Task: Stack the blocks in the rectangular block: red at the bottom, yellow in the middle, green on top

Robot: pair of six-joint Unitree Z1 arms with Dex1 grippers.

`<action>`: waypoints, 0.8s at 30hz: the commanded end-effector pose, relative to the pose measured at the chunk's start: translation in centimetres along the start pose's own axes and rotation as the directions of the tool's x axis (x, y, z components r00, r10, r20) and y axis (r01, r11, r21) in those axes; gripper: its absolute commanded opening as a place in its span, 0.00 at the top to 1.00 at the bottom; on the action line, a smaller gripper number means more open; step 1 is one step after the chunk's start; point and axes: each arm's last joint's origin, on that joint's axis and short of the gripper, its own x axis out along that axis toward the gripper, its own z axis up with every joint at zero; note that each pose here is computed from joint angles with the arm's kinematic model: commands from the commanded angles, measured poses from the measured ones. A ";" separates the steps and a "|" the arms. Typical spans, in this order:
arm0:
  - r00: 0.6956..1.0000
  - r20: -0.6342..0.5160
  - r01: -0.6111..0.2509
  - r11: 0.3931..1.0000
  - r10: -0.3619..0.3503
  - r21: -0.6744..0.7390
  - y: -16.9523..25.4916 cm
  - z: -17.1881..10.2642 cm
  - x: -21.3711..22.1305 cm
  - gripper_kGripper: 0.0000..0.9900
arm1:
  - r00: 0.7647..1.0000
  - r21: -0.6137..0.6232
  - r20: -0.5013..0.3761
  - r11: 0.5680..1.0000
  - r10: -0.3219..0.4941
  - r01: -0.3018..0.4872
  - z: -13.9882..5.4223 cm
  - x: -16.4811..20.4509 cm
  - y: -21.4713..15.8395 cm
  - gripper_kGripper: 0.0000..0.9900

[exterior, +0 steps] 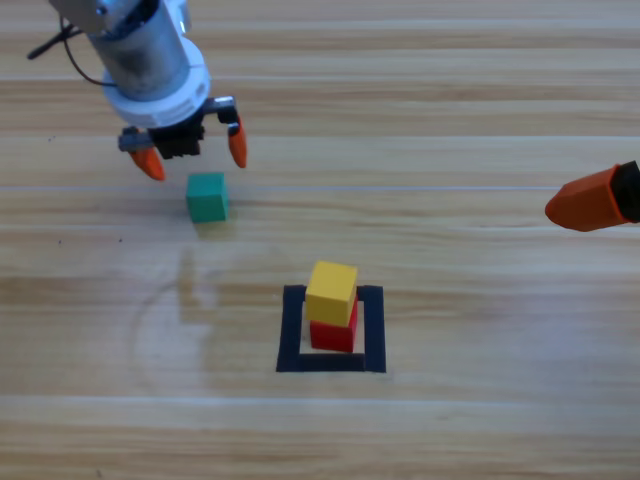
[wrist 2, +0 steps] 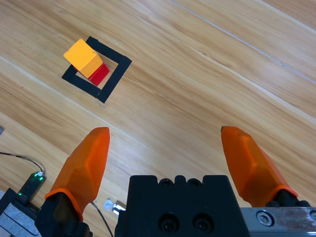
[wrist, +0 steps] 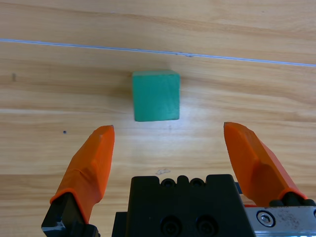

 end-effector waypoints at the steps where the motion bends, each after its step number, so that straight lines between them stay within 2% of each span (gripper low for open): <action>1: 0.997 -0.058 -0.040 0.999 0.041 0.010 -2.3 -1.2 3.8 0.05 | 0.998 -0.035 -0.062 0.999 -0.001 -0.001 -0.6 2.2 0.8 0.00; 15: 0.990 -0.037 -0.134 0.991 0.135 0.023 -2.4 -0.7 6.9 0.05 | 0.994 -0.054 -0.109 0.998 0.009 -0.015 -0.6 3.6 1.4 0.00; 24: 0.986 -0.042 -0.160 0.986 0.162 0.043 -2.5 -0.6 8.4 0.06 | 0.994 -0.053 -0.106 0.998 0.010 -0.016 -0.6 3.5 1.4 0.00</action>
